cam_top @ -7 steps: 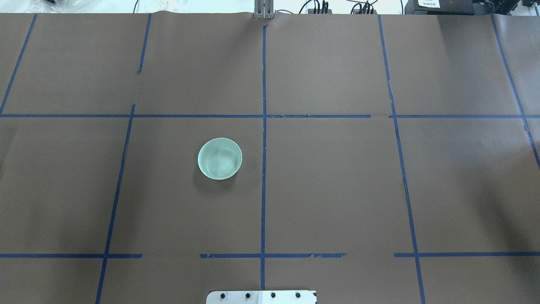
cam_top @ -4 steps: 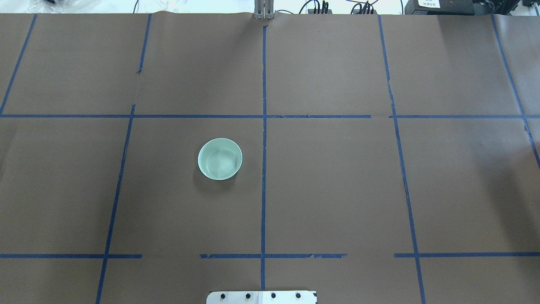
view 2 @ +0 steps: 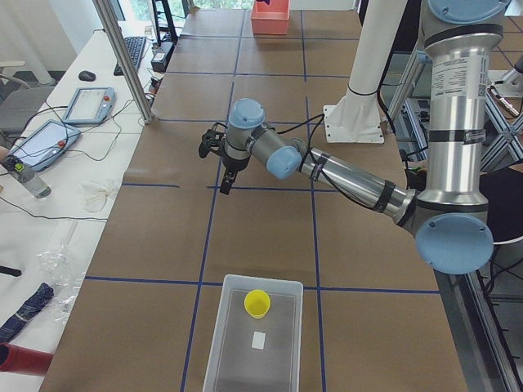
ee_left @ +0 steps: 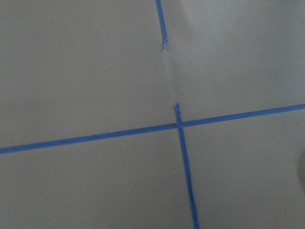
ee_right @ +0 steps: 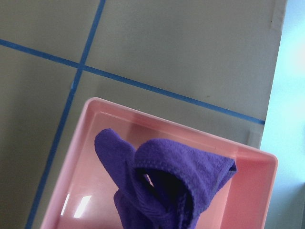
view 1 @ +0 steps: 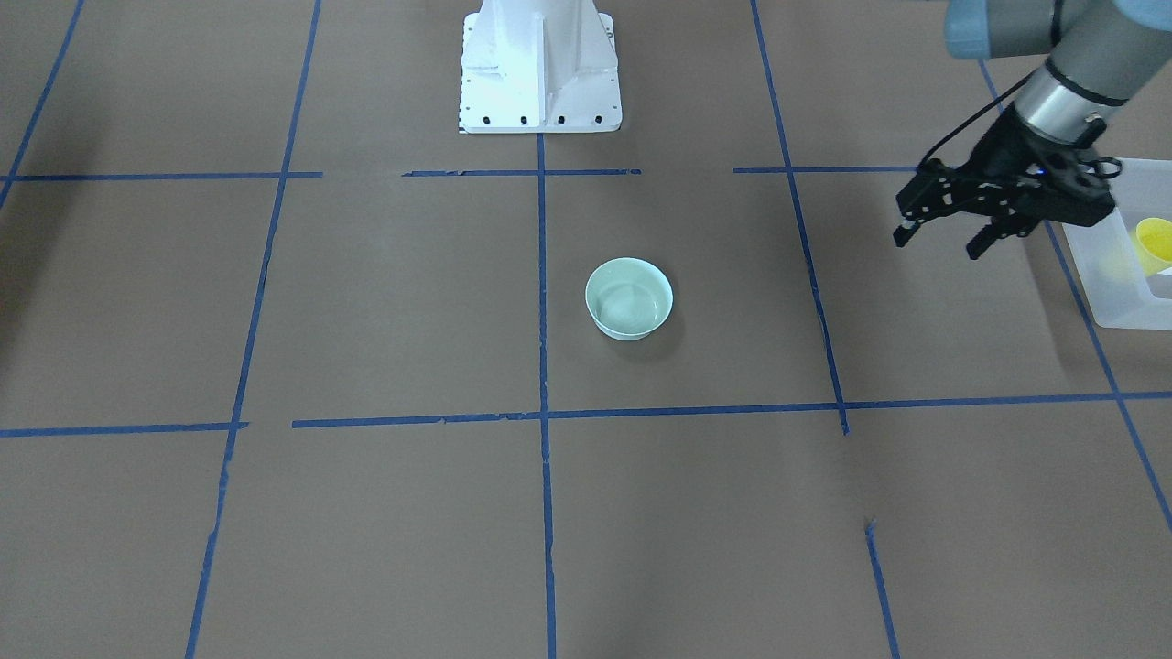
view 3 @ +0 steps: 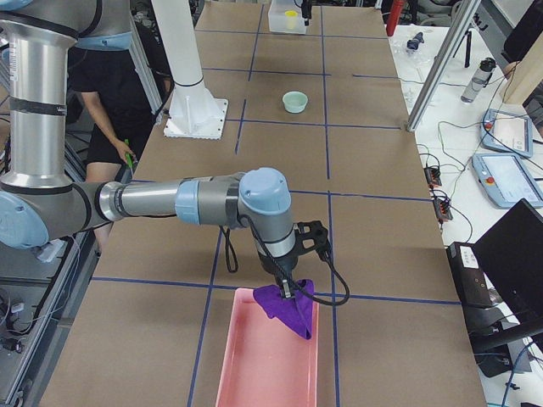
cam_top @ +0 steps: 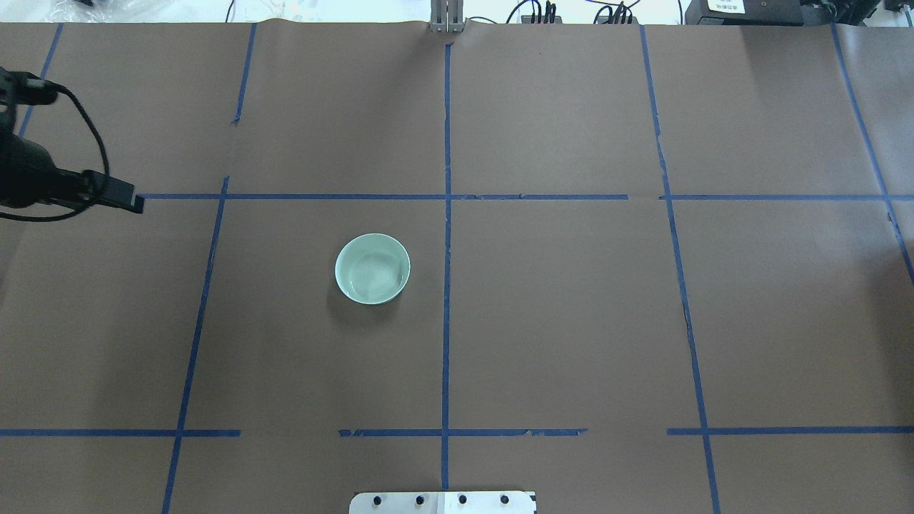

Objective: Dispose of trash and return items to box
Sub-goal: 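Reach the left gripper toward the pale green bowl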

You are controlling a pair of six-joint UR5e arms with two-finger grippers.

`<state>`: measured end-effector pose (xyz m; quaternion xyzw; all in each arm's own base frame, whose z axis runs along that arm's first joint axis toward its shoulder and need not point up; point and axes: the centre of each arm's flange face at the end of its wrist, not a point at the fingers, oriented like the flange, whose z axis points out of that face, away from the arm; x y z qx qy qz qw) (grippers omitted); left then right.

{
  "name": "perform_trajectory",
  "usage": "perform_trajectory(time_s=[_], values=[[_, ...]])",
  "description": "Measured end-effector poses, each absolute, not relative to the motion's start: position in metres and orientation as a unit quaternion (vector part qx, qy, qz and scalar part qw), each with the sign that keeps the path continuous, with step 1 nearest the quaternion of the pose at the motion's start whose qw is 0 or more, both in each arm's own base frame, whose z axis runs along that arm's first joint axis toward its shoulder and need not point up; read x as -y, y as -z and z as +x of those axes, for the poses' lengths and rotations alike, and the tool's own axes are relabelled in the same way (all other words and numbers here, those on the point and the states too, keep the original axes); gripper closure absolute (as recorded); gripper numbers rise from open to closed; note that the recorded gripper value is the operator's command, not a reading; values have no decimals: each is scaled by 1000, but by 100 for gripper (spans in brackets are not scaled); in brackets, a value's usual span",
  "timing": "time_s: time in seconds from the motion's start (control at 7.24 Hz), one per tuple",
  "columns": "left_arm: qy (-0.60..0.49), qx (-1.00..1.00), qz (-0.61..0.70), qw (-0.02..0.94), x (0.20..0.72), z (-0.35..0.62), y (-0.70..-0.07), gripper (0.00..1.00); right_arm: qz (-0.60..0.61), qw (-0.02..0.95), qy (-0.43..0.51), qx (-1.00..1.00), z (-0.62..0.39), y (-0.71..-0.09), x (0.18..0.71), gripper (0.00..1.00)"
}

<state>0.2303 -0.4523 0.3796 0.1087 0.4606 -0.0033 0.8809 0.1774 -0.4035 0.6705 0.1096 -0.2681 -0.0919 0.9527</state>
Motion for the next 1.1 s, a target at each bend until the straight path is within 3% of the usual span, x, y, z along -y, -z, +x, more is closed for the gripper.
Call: perform_trajectory(time_s=[0.14,0.28,1.1], values=[[15,-470,96,877,441,257,-374,2,112,953,91,267,178,-709,401,65],[20,-478,84,874,431,278,-369,2,107,953,89,269,177,-736,398,1],[62,-504,29,861,399,424,-311,6,100,933,2,346,164,-732,402,0]])
